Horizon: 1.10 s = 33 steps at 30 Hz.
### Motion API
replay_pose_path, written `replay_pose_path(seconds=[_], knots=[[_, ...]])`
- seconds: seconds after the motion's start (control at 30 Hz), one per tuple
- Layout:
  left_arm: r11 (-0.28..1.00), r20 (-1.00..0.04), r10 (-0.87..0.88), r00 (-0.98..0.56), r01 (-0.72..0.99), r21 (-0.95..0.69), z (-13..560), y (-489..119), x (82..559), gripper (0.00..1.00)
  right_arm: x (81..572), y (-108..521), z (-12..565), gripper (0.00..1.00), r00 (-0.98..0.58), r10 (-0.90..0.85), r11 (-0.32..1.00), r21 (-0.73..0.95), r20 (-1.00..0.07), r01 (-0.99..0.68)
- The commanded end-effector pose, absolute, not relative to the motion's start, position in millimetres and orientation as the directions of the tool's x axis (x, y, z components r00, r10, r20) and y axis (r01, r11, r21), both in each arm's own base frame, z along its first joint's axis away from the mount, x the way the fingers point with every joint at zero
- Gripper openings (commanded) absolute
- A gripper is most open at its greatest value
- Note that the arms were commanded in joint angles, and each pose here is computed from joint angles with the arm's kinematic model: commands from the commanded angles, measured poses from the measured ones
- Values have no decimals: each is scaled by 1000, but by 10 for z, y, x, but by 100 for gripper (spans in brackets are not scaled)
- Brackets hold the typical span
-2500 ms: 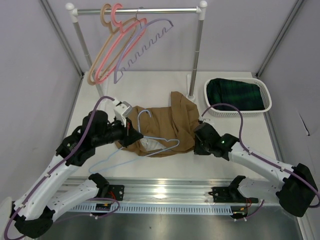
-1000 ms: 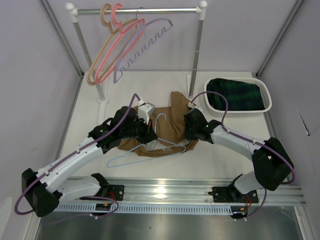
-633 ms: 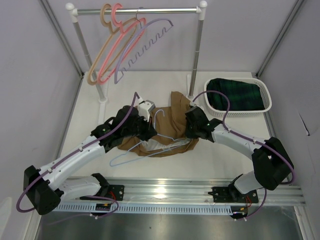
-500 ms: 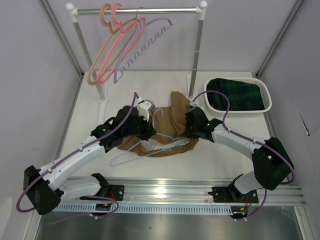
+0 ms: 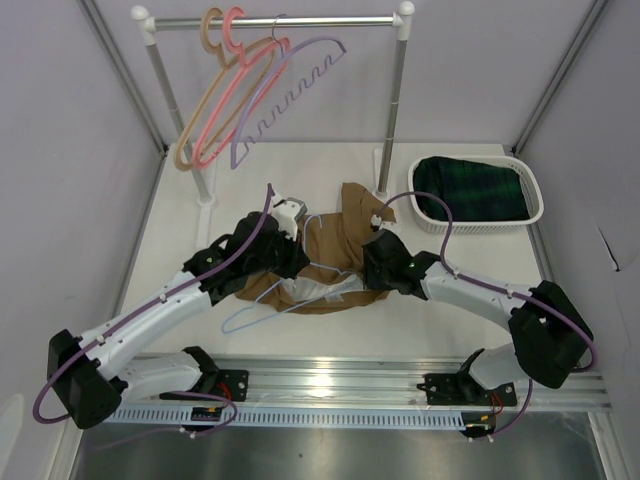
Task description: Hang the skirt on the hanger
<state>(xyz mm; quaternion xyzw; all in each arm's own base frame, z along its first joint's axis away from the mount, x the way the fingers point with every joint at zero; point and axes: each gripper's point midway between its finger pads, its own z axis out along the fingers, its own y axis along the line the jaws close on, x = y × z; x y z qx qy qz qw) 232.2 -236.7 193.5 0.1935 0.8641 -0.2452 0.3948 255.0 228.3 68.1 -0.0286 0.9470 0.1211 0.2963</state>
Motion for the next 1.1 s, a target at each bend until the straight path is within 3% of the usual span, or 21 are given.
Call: replay_pose_path(seconds=[0.0, 0.43, 1.07], knots=[[819, -827, 72, -557, 506, -270, 2163, -2416, 2501, 0, 2549, 2336, 882, 39, -756, 2, 964, 203, -654, -173], [812, -846, 40, -531, 511, -282, 2294, -2538, 2635, 0, 2398, 2448, 818, 32, -731, -94, 955, 147, -676, -259], [810, -842, 47, -537, 514, -283, 2277, -2543, 2620, 0, 3032, 2494, 591, 29, -701, -164, 974, -1, -694, -227]])
